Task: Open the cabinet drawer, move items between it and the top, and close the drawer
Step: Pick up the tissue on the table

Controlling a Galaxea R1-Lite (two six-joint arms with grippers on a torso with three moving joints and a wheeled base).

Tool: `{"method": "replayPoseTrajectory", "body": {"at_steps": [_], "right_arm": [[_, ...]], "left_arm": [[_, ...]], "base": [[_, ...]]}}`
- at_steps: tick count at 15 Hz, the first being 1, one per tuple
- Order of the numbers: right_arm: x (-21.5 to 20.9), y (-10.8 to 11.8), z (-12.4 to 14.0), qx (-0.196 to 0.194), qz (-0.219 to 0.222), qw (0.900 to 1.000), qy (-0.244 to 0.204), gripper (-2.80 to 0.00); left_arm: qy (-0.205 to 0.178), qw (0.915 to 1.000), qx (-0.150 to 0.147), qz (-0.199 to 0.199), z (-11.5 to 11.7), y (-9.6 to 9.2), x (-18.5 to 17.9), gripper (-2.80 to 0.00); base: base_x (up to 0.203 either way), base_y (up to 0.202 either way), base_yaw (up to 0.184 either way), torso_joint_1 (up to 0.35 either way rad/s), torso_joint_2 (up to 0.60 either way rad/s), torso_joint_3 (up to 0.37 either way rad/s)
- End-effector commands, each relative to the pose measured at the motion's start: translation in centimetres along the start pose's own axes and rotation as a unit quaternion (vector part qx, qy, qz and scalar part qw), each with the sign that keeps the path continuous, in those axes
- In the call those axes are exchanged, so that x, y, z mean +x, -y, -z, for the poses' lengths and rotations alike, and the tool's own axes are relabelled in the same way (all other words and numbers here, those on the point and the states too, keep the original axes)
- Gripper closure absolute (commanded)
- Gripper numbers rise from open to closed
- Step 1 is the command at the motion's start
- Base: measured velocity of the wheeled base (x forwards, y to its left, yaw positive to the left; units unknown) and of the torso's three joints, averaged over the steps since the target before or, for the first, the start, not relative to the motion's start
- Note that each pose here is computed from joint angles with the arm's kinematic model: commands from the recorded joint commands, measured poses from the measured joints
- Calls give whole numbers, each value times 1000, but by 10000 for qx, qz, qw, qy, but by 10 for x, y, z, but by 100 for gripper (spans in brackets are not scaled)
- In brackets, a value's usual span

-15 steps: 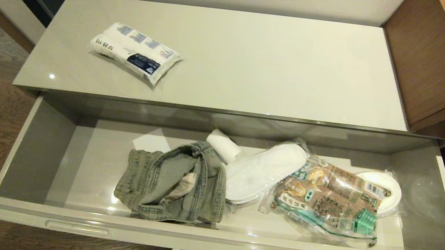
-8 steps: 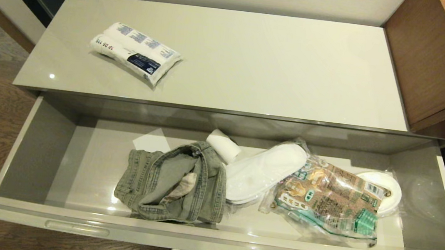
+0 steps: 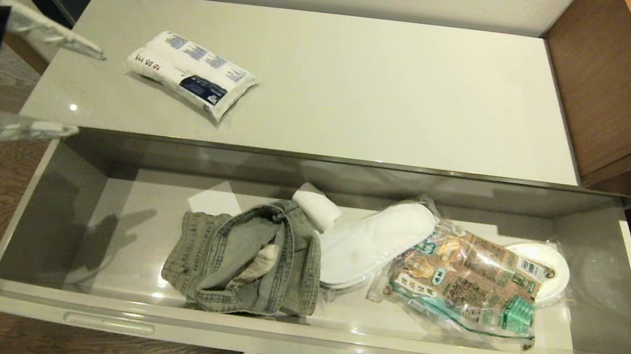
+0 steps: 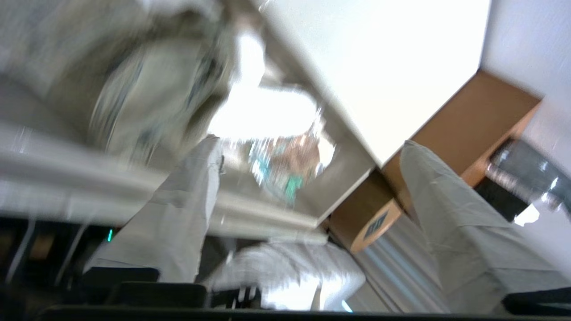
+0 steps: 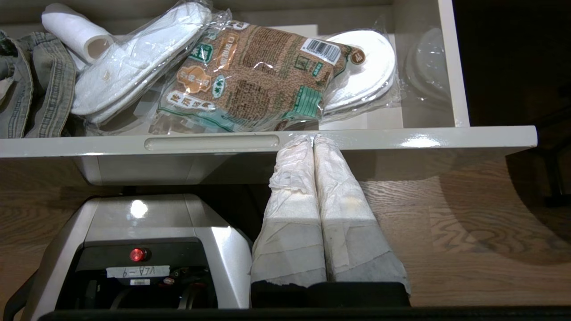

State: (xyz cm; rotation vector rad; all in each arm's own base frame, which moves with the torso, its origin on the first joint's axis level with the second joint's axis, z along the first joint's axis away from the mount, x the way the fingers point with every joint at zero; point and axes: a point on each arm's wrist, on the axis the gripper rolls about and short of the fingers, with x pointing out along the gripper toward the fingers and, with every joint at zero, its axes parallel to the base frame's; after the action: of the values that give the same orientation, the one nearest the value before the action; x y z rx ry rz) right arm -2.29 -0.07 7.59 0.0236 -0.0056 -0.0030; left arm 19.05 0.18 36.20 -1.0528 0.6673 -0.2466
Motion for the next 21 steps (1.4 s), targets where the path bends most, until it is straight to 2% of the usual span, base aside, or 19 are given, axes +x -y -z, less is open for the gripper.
{"method": "replayPoseTrajectory", "body": {"at_steps": [1, 4, 5, 7, 9, 10, 16, 18, 19, 21], "right_arm": [[0, 0, 1, -2, -1, 10000, 26, 0], [0, 0, 1, -2, -1, 10000, 26, 0], [0, 0, 1, -2, -1, 10000, 26, 0], [0, 0, 1, -2, -1, 10000, 26, 0], [0, 0, 1, 5, -1, 10000, 26, 0], [0, 0, 1, -2, -1, 10000, 26, 0], [0, 0, 1, -2, -1, 10000, 26, 0], [0, 0, 1, 6, -1, 10000, 26, 0], [0, 0, 1, -2, -1, 10000, 26, 0], [0, 0, 1, 6, -1, 10000, 26, 0]], "left_arm": [[-193, 9996, -112, -144, -28, 0, 46, -280], [-167, 9998, -65, -117, -29, 2, 48, -280], [-60, 9998, 32, -163, -31, 7, 56, -280], [39, 9990, 115, -434, -45, 7, 97, -280], [156, 9958, 343, -835, -49, -1, 148, -280], [359, 9932, 494, -995, -49, -1, 163, -280], [628, 9928, 654, -776, -55, 1, 179, -280], [909, 9908, 707, -709, -61, 1, 182, -280], [1212, 9873, 737, -720, -65, 3, 182, -280], [1357, 9856, 729, -700, -65, 6, 177, -280]], "base": [[0, 0, 0, 0, 0, 0], [0, 0, 0, 0, 0, 0], [0, 0, 0, 0, 0, 0], [0, 0, 0, 0, 0, 0], [0, 0, 0, 0, 0, 0], [0, 0, 0, 0, 0, 0], [0, 0, 0, 0, 0, 0], [0, 0, 0, 0, 0, 0], [0, 0, 0, 0, 0, 0], [0, 0, 0, 0, 0, 0]]}}
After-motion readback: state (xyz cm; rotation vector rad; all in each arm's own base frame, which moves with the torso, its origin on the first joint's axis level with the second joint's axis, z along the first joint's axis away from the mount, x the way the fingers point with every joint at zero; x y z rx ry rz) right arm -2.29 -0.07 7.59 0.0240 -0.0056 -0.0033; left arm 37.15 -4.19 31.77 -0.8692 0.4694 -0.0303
